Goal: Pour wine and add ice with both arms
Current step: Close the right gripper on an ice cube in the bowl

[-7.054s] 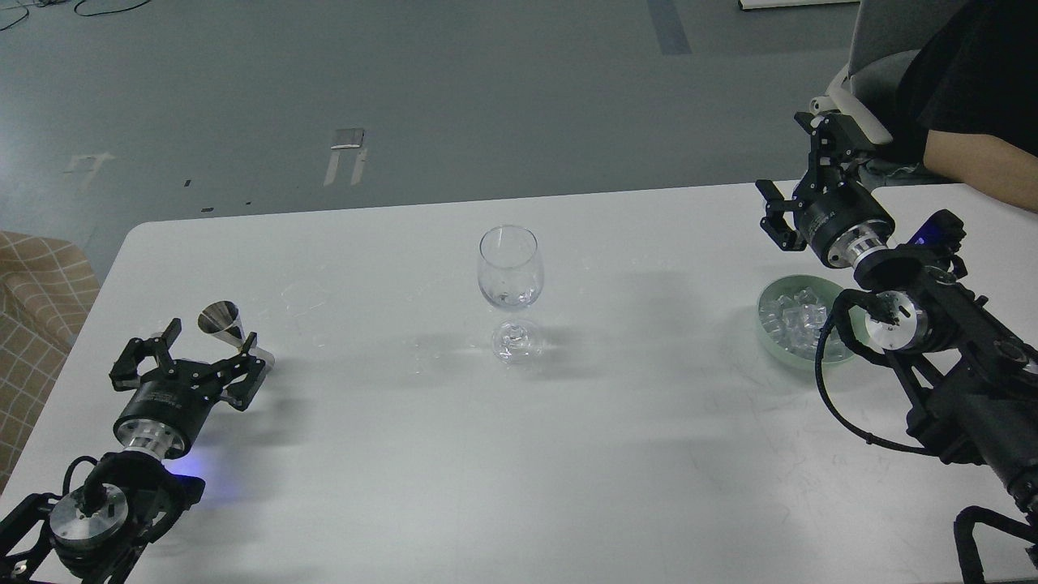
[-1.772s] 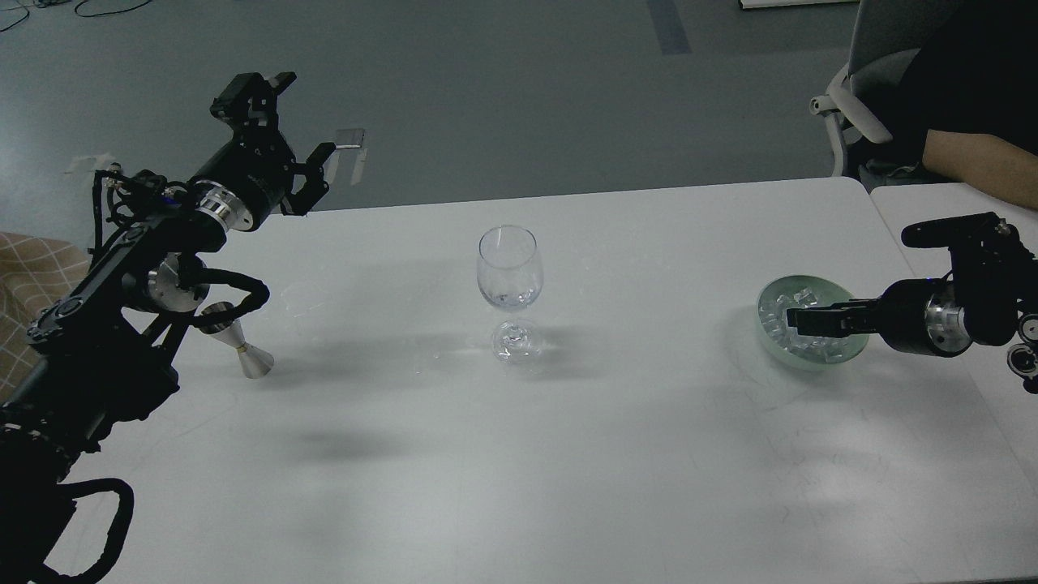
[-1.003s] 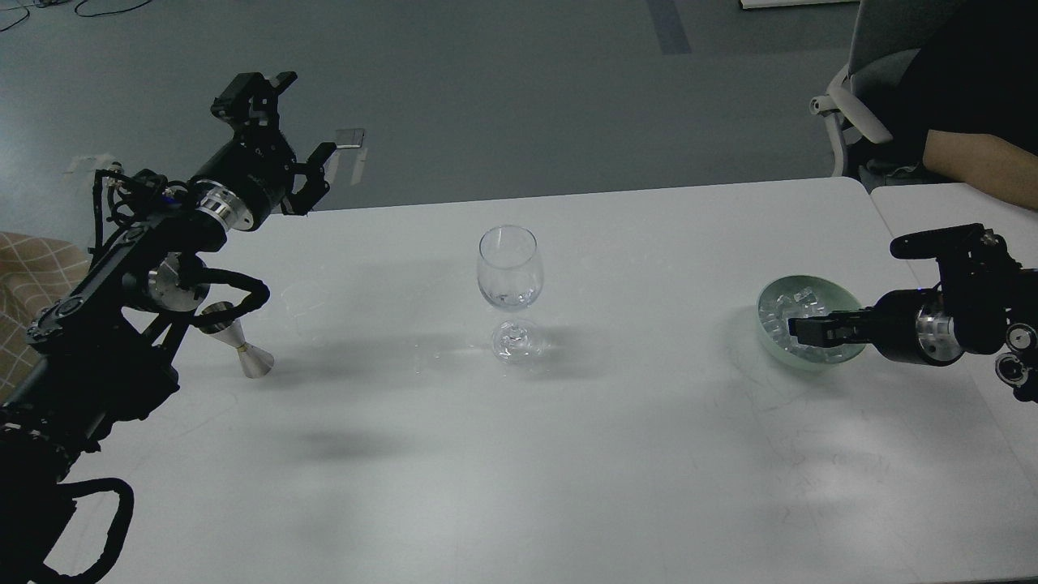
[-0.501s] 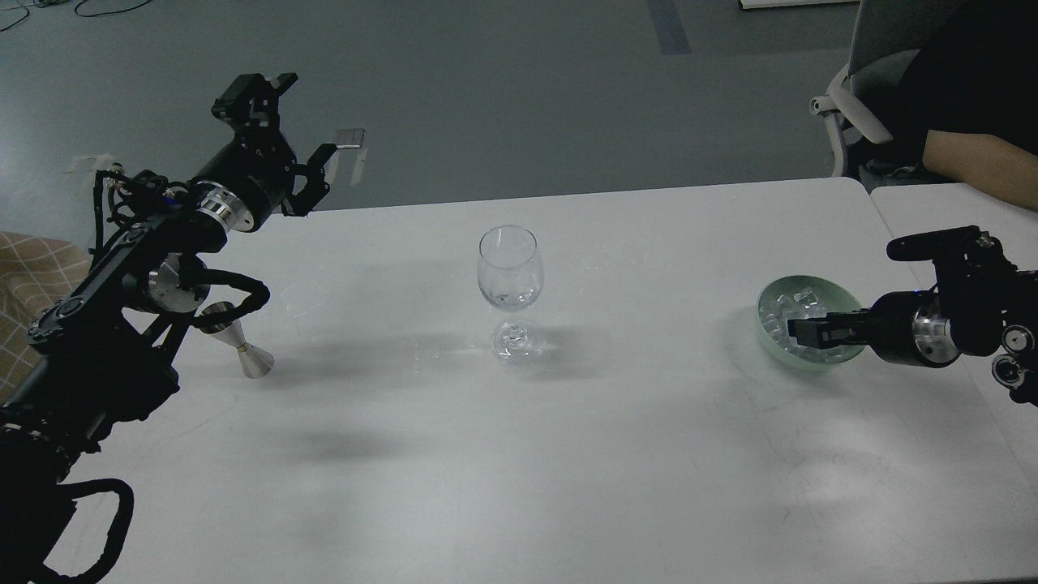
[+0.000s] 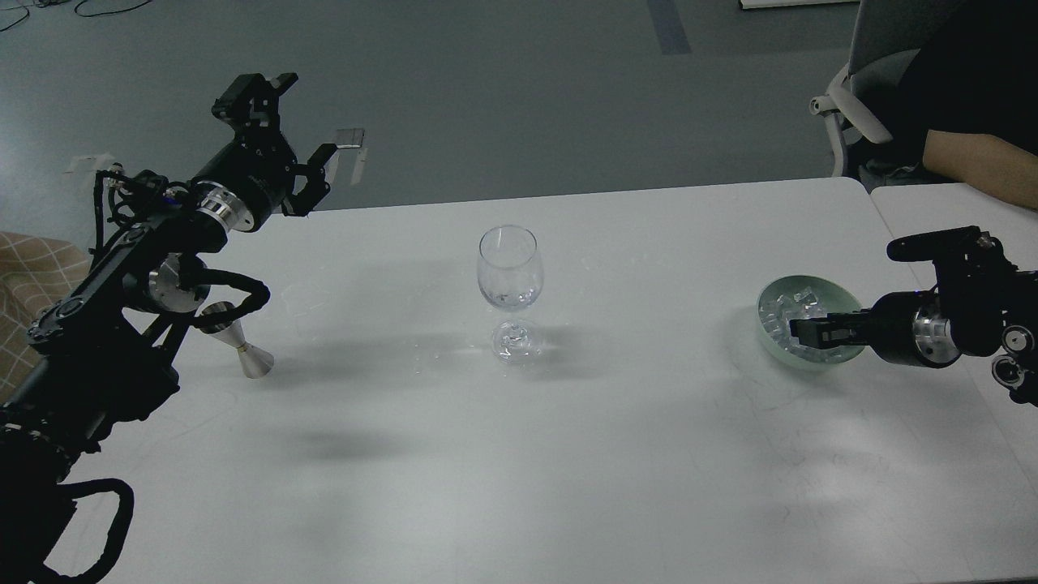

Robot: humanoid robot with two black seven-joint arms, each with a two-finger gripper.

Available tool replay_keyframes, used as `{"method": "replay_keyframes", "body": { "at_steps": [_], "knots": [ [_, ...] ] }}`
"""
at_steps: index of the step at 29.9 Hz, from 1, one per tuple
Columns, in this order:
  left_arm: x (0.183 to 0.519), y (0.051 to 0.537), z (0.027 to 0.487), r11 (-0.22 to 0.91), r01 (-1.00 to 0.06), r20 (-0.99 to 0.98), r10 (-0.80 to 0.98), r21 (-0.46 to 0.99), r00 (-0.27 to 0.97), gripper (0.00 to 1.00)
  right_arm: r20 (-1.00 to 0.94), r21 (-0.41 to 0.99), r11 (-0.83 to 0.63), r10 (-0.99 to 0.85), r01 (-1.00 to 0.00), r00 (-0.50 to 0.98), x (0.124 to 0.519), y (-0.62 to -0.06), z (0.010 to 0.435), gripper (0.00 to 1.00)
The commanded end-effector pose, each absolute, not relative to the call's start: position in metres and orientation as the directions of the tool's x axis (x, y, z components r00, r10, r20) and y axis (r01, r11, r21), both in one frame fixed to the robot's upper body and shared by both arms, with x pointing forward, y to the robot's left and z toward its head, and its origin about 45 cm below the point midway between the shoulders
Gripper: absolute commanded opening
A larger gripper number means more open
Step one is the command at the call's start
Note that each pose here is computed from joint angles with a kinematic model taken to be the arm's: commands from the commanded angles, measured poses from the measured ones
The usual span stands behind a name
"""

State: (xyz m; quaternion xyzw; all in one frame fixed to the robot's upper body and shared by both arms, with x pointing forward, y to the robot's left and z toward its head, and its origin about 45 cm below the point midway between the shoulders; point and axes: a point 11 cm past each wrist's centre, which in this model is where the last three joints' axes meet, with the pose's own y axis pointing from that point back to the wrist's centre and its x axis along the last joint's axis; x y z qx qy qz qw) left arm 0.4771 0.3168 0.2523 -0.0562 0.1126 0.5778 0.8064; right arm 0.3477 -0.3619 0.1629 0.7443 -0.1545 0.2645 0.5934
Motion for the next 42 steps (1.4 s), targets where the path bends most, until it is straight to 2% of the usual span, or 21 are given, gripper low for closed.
{"method": "replay_keyframes", "body": {
  "at_steps": [1,15,22,27,32,42],
  "knots": [
    [0.4775,0.3157,0.2531,0.328,-0.944,-0.247,0.918,0.037,0.310,0.98,0.577,0.802,-0.249,0.083,-0.544,0.813,0.3476,-0.3616,0.1627,0.52],
    [0.4775,0.3159,0.2534,0.328,-0.944,-0.248,0.918,0.036,0.309,0.98,0.580,0.800,-0.242,0.083,-0.549,0.810,0.3491,-0.3629,0.1644,0.53],
    [0.4775,0.3159,0.2534,0.328,-0.944,-0.248,0.918,0.036,0.309,0.98,0.582,0.800,-0.238,0.083,-0.551,0.809,0.3501,-0.3635,0.1648,0.49],
    [0.4775,0.3159,0.2534,0.328,-0.944,-0.248,0.918,0.036,0.309,0.98,0.580,0.802,-0.230,0.080,-0.552,0.810,0.3499,-0.3652,0.1640,0.42],
    [0.4775,0.3163,0.2530,0.327,-0.944,-0.248,0.919,0.037,0.308,0.98,0.581,0.804,-0.208,0.072,-0.557,0.811,0.3507,-0.3664,0.1639,0.27],
    [0.4775,0.3157,0.2534,0.329,-0.944,-0.248,0.918,0.036,0.311,0.98,0.582,0.806,-0.181,0.063,-0.564,0.811,0.3516,-0.3698,0.1641,0.18]
  ]
}}
